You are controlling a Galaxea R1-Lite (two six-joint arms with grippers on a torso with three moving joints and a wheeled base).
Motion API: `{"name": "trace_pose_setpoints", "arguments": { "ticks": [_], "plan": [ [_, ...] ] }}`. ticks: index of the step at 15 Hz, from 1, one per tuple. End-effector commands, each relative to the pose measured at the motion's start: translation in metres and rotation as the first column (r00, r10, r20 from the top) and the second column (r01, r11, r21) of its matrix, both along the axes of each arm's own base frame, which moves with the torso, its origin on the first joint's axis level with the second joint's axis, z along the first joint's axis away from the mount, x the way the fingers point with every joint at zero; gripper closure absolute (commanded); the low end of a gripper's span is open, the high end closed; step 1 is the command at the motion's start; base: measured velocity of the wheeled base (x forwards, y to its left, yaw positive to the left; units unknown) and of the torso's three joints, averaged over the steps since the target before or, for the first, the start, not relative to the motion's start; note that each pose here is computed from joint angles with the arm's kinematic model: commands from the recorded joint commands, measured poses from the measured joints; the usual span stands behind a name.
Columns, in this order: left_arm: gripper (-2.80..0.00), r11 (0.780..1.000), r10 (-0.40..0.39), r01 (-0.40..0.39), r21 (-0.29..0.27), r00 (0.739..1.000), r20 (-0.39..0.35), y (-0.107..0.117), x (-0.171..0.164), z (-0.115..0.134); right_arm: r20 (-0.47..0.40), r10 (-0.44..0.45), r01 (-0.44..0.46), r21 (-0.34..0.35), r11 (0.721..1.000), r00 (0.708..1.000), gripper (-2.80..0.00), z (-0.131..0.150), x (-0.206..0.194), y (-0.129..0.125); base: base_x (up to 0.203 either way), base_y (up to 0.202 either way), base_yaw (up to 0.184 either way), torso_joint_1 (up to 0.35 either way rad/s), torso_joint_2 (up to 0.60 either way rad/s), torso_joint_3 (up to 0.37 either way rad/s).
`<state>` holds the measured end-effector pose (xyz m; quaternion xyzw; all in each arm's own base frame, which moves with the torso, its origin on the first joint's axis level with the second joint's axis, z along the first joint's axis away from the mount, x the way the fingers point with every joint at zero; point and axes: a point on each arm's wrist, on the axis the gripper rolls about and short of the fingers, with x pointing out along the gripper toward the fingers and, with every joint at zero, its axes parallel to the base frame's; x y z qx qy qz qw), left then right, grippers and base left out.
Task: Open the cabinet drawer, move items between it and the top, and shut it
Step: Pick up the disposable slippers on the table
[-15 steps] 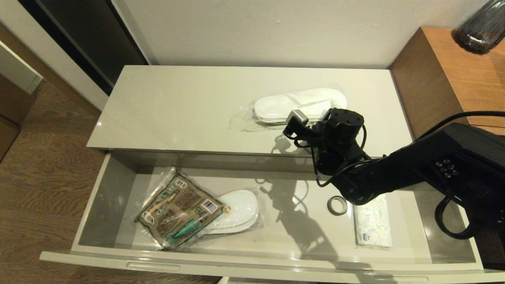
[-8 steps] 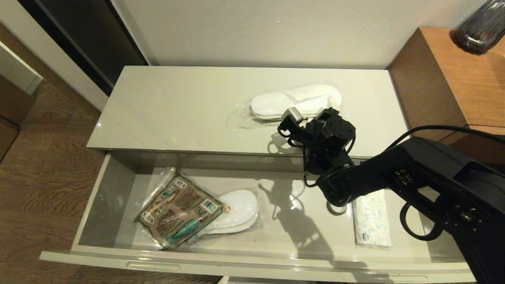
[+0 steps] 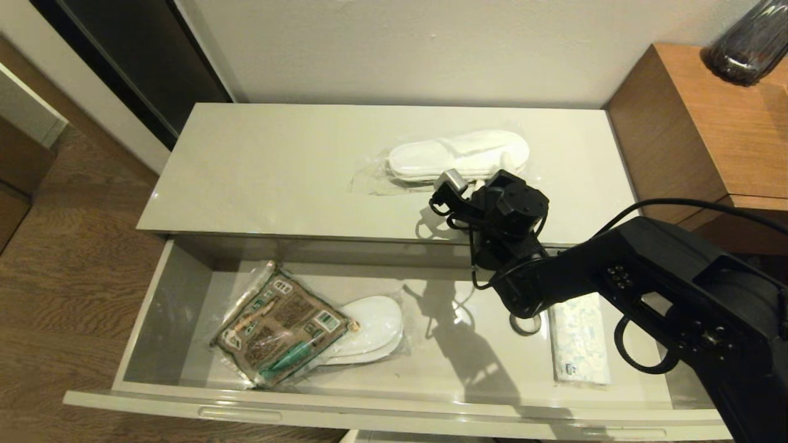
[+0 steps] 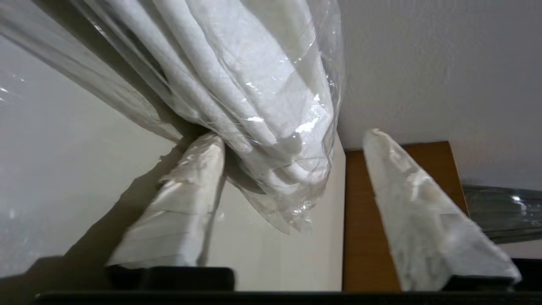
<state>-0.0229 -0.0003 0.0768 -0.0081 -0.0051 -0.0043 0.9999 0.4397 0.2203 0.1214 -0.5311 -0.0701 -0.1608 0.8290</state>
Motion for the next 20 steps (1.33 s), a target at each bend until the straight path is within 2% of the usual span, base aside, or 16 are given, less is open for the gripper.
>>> {"name": "trace_pose_setpoints", "arguments": {
  "ticks": [1, 6, 9, 13, 15, 18, 20],
  "plan": [
    [0.00, 1.000, 0.000, 0.000, -0.001, 1.000, -0.001, 0.000, 0.000, 0.000, 0.002, -0.014, 0.014, 0.001, 1.000, 1.000, 0.00, -0.004, 0.002, -0.002, 0.000, 0.000, 0.000, 0.000, 0.00, 0.000],
    [0.00, 1.000, 0.000, 0.000, -0.001, 1.000, -0.001, 0.000, 0.000, 0.000, 0.030, -0.015, 0.014, 0.035, 0.999, 0.999, 0.00, 0.010, -0.001, -0.005, 0.000, 0.000, 0.000, 0.000, 0.00, 0.000],
    [0.00, 1.000, 0.000, 0.000, -0.001, 1.000, -0.001, 0.000, 0.000, 0.000, 0.091, -0.008, -0.001, 0.094, 0.996, 0.996, 0.00, 0.045, -0.013, -0.011, 0.000, 0.000, 0.000, 0.000, 0.00, 0.000],
    [0.00, 1.000, -0.001, 0.001, -0.001, 1.000, -0.001, 0.000, 0.000, 0.000, 0.122, -0.003, -0.015, 0.140, 0.990, 0.993, 0.00, 0.080, -0.038, -0.024, 0.000, 0.000, 0.000, 0.000, 0.00, 0.000],
    [0.00, 1.000, 0.001, -0.001, -0.001, 1.000, -0.001, 0.000, 0.000, 0.000, 0.147, -0.026, -0.002, 0.187, 0.982, 0.989, 0.00, 0.102, -0.052, -0.033, 0.000, 0.000, 0.000, 0.000, 0.00, 0.000],
    [0.00, 1.000, -0.001, 0.001, -0.001, 1.000, -0.001, 0.000, 0.000, 0.000, 0.179, -0.084, 0.015, 0.358, 0.934, 0.980, 0.00, 0.143, -0.071, -0.048, 0.000, 0.000, 0.000, 0.000, 0.00, 0.000],
    [0.00, 1.000, 0.001, -0.001, -0.001, 1.000, -0.001, 0.000, 0.000, 0.000, 0.190, -0.122, 0.008, 0.511, 0.860, 0.974, 0.00, 0.173, -0.093, -0.060, 0.000, 0.000, 0.000, 0.000, 0.00, 0.000]
  ]
}}
